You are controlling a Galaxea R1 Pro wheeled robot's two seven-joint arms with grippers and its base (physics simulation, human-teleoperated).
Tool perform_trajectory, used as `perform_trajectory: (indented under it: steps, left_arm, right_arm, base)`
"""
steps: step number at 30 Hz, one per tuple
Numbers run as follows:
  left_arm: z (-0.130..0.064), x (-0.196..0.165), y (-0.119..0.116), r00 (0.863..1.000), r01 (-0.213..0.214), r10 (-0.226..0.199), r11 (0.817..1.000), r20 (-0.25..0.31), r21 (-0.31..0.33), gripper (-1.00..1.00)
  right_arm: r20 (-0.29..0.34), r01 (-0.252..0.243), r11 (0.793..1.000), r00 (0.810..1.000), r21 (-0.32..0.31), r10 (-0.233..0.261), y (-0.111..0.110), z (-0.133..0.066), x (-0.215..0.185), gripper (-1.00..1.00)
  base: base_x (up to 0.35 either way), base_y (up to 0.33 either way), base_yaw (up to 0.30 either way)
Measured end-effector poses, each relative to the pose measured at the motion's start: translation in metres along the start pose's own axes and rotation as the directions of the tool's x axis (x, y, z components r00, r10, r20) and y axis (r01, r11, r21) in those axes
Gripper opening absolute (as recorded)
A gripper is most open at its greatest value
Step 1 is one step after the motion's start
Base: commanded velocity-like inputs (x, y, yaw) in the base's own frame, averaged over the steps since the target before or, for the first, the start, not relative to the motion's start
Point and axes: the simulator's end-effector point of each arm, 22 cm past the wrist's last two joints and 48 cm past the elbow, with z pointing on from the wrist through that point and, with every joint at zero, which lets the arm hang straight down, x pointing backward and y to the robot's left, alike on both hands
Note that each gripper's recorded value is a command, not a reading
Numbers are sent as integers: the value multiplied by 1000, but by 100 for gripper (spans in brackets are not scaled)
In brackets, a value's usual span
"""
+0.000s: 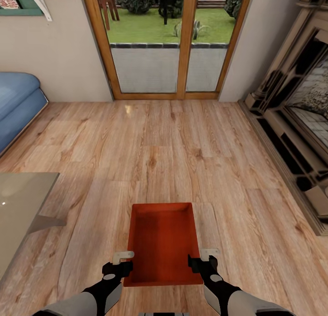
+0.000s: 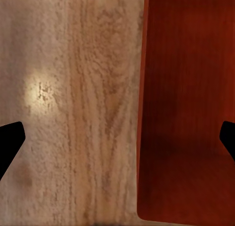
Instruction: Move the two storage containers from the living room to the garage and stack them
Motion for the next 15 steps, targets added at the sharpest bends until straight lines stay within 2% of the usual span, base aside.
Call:
perform_trajectory:
  steps: [4, 15]
  left_arm:
    - [0, 0, 0, 1000, 0, 0, 1000, 0, 0, 100]
    - [19, 11, -2, 1000, 0, 0, 1000, 0, 0, 100]
  right_arm:
    - [1, 1, 1000, 1000, 0, -1, 0, 0, 0, 100]
    - [1, 0, 1000, 1000, 0, 0, 0, 18, 13, 100]
  base:
    - [0, 0, 0]
    - [0, 0, 0]
